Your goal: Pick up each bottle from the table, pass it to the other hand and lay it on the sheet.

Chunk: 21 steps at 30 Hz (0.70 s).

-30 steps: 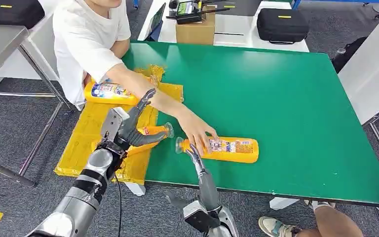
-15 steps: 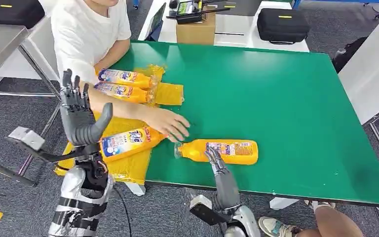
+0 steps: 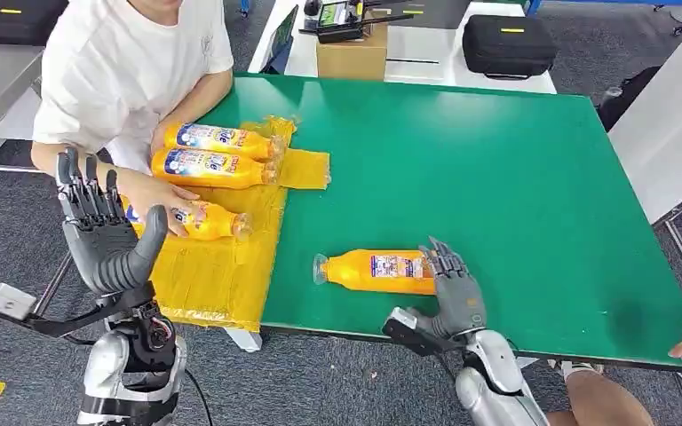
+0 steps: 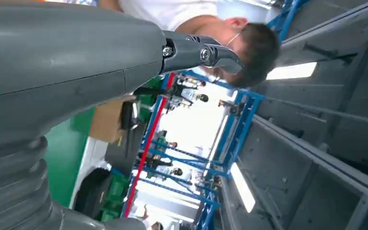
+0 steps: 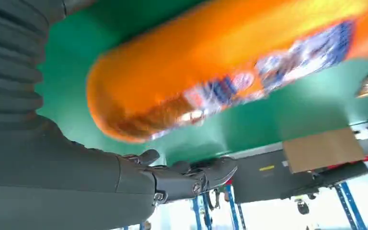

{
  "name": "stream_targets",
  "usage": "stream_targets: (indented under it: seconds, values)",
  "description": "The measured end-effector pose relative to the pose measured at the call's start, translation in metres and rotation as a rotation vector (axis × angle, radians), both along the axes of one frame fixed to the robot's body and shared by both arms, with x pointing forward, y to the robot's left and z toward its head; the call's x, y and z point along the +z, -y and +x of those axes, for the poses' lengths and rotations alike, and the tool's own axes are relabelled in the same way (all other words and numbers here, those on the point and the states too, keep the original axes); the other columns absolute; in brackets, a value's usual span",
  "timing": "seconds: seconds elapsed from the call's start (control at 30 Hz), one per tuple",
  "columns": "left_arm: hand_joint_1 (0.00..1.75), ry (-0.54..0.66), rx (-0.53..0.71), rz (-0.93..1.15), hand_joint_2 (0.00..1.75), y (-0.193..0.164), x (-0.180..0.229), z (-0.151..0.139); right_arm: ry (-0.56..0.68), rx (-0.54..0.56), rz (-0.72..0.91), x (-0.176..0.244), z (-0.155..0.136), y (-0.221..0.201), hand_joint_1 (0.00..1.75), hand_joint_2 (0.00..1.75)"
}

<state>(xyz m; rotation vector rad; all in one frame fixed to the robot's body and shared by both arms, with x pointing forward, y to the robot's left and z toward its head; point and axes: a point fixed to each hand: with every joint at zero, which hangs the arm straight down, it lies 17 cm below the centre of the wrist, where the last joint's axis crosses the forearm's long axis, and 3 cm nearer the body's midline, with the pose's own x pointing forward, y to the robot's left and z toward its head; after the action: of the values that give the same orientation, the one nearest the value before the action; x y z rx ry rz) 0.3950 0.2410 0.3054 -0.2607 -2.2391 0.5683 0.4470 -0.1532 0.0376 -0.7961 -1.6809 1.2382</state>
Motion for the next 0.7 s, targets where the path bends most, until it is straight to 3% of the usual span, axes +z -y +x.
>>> stream_targets:
  seconds: [0.57, 0.63, 0.7]
  values:
    - [0.0, -0.055, -0.059, -0.022, 1.75, 0.01, -0.011, 0.008, -0.199, -0.054, -0.174, -0.039, 0.05, 0.026, 0.0, 1.75]
    - [0.0, -0.06, -0.066, -0.027, 1.75, 0.011, -0.013, 0.009, -0.234, -0.049, -0.187, -0.043, 0.053, 0.027, 1.34, 1.75]
    - [0.0, -0.065, -0.071, -0.03, 1.75, 0.011, -0.014, 0.01, -0.27, -0.038, -0.201, -0.047, 0.055, 0.027, 1.34, 1.75]
